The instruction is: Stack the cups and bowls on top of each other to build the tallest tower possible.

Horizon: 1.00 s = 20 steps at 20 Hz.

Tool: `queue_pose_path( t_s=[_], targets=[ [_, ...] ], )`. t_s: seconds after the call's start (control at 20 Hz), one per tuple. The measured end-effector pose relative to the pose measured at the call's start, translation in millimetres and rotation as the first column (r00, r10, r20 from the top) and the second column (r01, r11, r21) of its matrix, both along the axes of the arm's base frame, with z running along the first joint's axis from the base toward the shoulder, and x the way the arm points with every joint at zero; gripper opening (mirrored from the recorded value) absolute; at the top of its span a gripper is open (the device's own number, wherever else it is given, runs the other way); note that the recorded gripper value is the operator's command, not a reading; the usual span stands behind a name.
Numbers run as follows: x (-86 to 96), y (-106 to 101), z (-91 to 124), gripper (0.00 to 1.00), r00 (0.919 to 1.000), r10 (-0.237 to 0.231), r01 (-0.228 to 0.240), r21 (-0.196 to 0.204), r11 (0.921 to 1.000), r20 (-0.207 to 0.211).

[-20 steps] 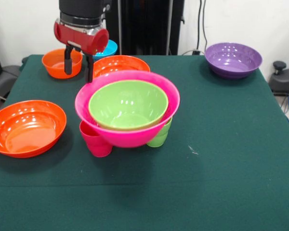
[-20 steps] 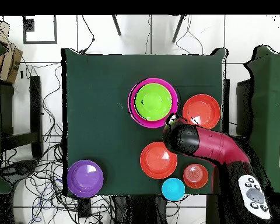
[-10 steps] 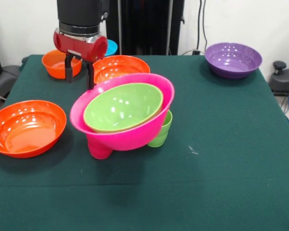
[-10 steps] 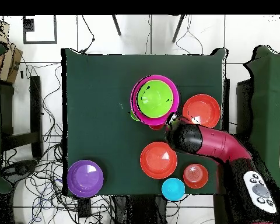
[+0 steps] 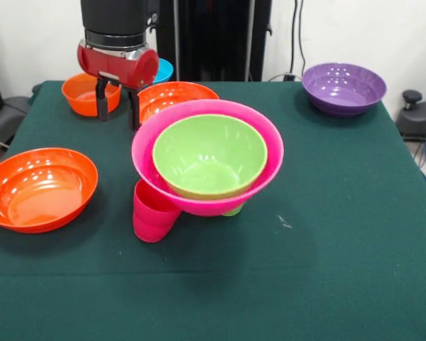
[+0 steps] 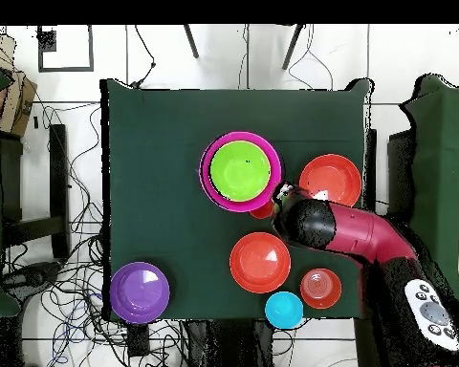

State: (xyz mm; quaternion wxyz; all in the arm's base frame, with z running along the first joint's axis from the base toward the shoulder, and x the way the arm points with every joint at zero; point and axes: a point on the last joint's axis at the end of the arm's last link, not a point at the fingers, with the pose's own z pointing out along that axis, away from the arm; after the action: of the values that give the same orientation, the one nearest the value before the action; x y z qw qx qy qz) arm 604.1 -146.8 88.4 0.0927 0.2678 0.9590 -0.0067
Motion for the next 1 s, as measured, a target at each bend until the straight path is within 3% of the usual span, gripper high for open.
queue_pose_path(
  t_s=[0.45,1.0],
  targets=[
    [9.9,10,20,1.0,0.9995,0.024,-0.024,-0.015,0.9996,0.022],
    [12.2,16,61,1.0,0.9992,0.039,-0.039,-0.041,0.9984,0.0]
  ],
)
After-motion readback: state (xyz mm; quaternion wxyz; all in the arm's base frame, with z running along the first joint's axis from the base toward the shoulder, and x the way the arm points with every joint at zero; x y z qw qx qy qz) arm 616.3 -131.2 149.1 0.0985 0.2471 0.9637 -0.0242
